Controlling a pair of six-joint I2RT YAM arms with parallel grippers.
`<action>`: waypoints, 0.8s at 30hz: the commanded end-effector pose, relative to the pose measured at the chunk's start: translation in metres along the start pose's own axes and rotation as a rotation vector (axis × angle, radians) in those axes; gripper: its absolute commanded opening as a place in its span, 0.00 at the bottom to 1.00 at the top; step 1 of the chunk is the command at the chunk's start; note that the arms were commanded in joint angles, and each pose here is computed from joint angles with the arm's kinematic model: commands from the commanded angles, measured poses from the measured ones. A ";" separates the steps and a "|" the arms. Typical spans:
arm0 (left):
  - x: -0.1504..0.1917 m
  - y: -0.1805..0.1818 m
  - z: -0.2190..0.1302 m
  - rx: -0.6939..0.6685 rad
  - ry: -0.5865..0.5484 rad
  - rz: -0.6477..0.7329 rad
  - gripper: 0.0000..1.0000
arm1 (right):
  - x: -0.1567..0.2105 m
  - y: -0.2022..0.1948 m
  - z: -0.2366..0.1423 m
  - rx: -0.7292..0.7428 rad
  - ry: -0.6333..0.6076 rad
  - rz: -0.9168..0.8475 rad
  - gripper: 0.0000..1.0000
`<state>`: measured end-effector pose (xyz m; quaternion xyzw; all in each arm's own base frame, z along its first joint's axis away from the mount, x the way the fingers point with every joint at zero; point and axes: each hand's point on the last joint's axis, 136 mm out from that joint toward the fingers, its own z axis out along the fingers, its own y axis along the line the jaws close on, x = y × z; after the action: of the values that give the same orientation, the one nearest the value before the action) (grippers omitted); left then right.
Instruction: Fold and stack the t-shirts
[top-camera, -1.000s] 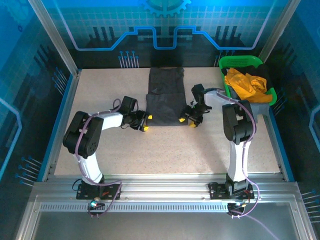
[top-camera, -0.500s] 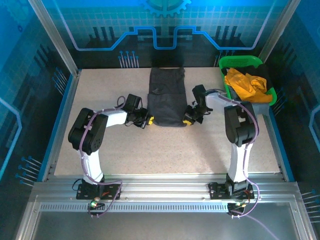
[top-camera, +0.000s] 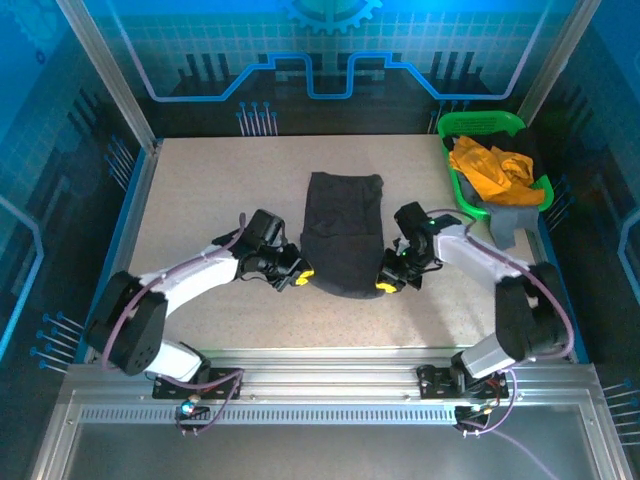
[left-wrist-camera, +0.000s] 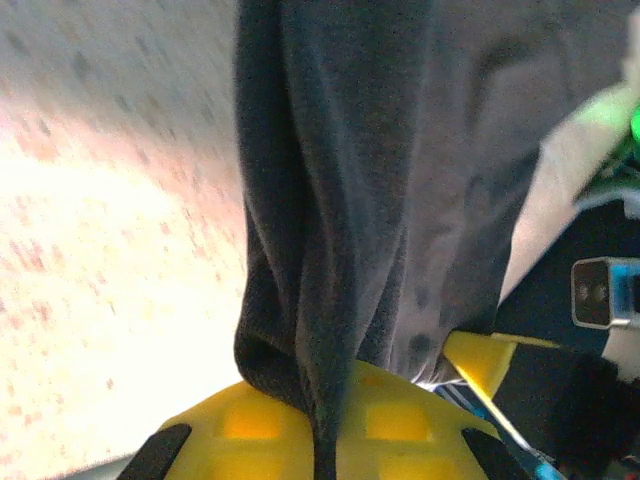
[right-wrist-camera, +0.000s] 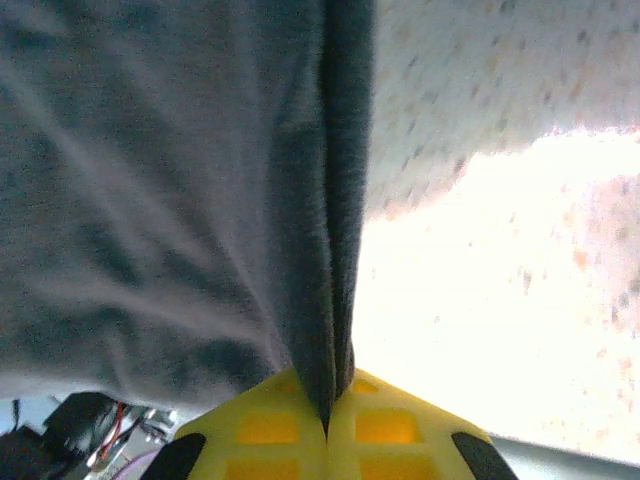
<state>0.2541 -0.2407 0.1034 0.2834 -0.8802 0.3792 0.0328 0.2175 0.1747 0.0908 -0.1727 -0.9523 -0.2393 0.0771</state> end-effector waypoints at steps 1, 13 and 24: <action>0.016 -0.015 -0.029 0.020 -0.002 0.060 0.00 | 0.030 0.013 -0.033 -0.034 0.038 0.031 0.00; -0.075 -0.136 -0.069 0.289 -0.215 0.002 0.00 | -0.071 0.075 -0.105 -0.166 -0.159 0.142 0.00; -0.243 -0.170 0.000 0.205 -0.276 -0.078 0.43 | -0.267 0.099 -0.073 -0.099 -0.266 0.184 0.45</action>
<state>0.5329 -0.2331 0.1580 0.3615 -0.8120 0.4461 -0.1050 0.4899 0.1557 0.1508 -0.2943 -0.9116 -0.2841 -0.0406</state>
